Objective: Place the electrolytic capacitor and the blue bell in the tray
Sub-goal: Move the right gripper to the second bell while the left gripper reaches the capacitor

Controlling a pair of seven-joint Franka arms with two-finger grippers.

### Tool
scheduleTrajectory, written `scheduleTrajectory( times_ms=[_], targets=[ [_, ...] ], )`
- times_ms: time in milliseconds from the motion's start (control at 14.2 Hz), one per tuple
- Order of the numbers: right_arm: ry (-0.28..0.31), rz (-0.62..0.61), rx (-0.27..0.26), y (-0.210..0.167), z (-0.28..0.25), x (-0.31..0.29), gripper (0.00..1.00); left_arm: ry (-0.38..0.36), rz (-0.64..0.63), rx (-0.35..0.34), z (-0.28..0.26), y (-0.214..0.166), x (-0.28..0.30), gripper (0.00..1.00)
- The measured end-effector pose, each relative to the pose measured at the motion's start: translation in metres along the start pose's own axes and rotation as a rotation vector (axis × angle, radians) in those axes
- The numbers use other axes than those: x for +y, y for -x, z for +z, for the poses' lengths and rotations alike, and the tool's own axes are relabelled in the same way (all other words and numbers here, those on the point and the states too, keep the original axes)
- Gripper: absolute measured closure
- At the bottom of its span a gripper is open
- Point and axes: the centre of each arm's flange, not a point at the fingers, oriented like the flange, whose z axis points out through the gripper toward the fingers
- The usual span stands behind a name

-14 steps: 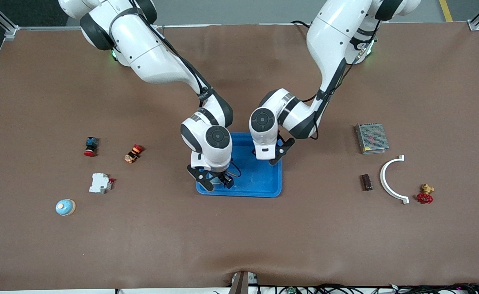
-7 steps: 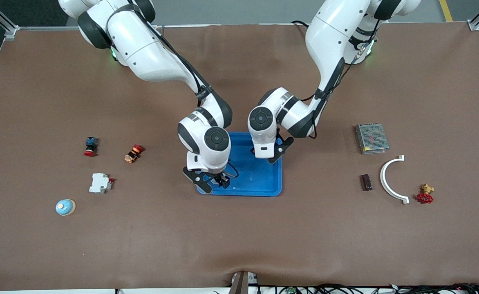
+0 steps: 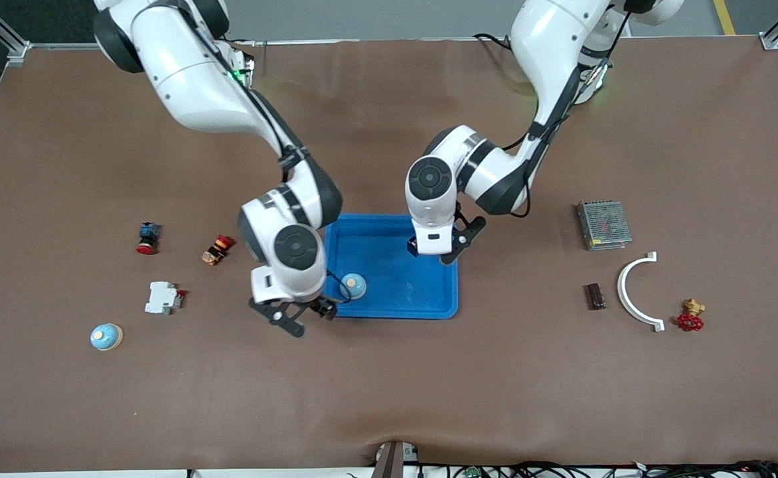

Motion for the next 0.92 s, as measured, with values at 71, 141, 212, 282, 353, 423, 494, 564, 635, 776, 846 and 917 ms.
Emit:
scheduleTrajectory(
  times_ms=[71,141,212,282,353,423,494,564,635,776,846,917],
  targets=[
    [0.002,-0.042,-0.003,-0.022,-0.001,0.016,0.0,0.011,0.015,0.002,-0.017,-0.012,-0.001,0.0],
    [0.008,-0.091,-0.009,-0.044,0.001,0.034,0.0,0.024,0.034,0.003,-0.032,-0.025,-0.003,0.0],
    [0.016,-0.14,-0.018,-0.064,0.006,0.052,0.0,0.032,0.057,0.004,-0.045,-0.042,-0.007,0.0],
    [0.02,-0.176,-0.024,-0.085,0.01,0.071,0.0,0.036,0.085,0.005,-0.057,-0.062,-0.013,0.0],
    [0.021,-0.199,-0.028,-0.104,0.013,0.09,0.0,0.038,0.113,0.005,-0.069,-0.083,-0.02,0.0],
    [0.021,-0.215,-0.03,-0.121,0.014,0.108,0.0,0.039,0.15,0.005,-0.081,-0.105,-0.029,0.0],
    [0.021,-0.227,-0.03,-0.134,0.014,0.122,0.0,0.041,0.193,0.005,-0.091,-0.129,-0.039,0.0],
    [0.021,-0.24,-0.032,-0.145,0.015,0.134,0.0,0.046,0.236,0.006,-0.1,-0.155,-0.05,0.0],
    [0.022,-0.257,-0.035,-0.154,0.017,0.146,0.0,0.052,0.277,0.008,-0.107,-0.181,-0.061,0.0],
    [0.025,-0.306,-0.043,-0.173,0.023,0.171,0.0,0.056,0.366,0.01,-0.111,-0.228,-0.082,0.0],
    [0.025,-0.335,-0.048,-0.184,0.027,0.187,0.0,0.05,0.418,0.012,-0.108,-0.25,-0.093,0.0],
    [0.019,-0.358,-0.055,-0.195,0.031,0.204,0.0,0.03,0.472,0.023,-0.102,-0.272,-0.105,0.0]
  ],
)
